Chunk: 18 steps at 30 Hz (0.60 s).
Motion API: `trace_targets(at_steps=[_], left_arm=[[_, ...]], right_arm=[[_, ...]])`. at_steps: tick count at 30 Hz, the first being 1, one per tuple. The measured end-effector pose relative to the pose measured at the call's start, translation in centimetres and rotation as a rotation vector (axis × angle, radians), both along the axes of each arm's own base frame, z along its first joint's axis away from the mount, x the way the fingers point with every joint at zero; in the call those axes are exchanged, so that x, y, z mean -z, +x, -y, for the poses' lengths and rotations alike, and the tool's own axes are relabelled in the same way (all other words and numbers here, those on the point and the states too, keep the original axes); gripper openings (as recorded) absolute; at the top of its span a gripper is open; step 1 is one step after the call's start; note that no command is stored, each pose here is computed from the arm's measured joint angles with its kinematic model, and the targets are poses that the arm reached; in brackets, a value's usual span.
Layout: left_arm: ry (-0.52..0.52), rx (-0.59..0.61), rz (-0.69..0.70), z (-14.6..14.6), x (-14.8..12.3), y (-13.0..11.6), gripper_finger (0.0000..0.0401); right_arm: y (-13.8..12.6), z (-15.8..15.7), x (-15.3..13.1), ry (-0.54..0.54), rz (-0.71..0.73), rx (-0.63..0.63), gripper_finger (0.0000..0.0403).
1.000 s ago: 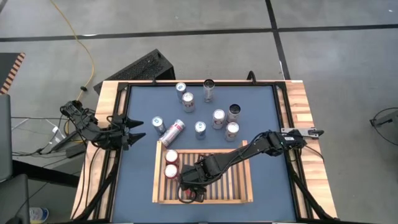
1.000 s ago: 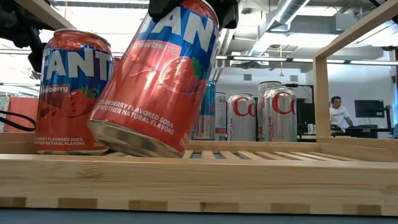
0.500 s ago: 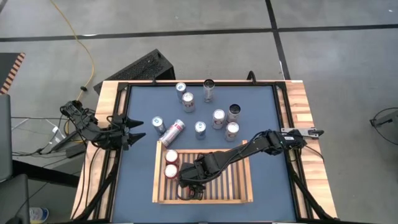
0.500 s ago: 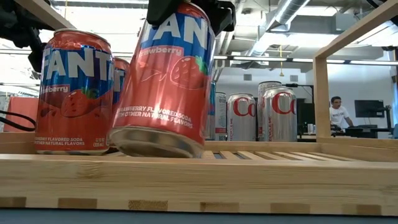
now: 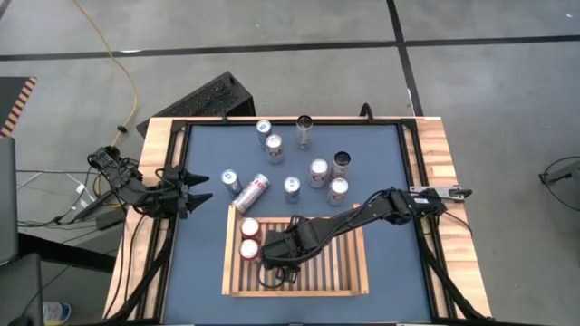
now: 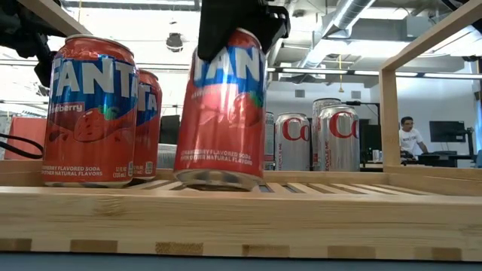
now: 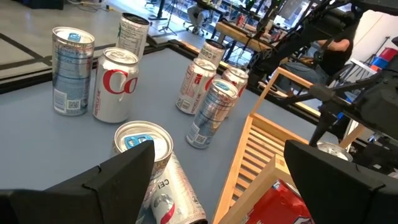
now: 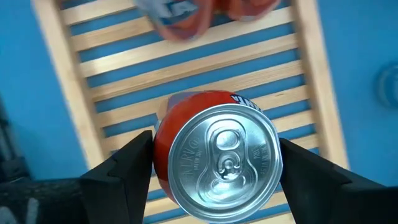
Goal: Place canned beverage on shelf
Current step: Put the red soda can on the shelf aligned with the other red soda can
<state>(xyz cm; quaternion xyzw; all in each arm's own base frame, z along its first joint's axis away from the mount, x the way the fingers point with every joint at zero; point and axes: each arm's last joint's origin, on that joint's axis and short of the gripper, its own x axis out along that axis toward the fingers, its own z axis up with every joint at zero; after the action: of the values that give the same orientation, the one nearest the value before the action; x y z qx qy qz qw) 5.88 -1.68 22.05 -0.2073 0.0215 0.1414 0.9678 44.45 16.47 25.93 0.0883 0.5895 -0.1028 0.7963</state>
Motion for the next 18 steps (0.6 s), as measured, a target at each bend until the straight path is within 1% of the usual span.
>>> trace_targets(at_steps=[4,7,13,18], left_arm=[[0.0,0.0,0.0,0.0,0.0,0.0,0.0348],[-0.001,0.0,0.0,0.0,0.0,0.0,0.0348],[-0.001,-0.001,0.0,0.0,0.0,0.0,0.0348],[-0.002,-0.001,0.001,0.0,0.0,0.0,0.0348]], right_arm=[[-0.3,0.3,0.1,-0.059,-0.016,0.013,0.0285],[-0.3,0.4,0.1,-0.085,-0.019,0.016,0.0285],[-0.4,-0.1,0.0,-0.091,-0.006,-0.032,0.0285],[-0.5,-0.7,0.0,-0.049,-0.017,-0.08,0.0285]])
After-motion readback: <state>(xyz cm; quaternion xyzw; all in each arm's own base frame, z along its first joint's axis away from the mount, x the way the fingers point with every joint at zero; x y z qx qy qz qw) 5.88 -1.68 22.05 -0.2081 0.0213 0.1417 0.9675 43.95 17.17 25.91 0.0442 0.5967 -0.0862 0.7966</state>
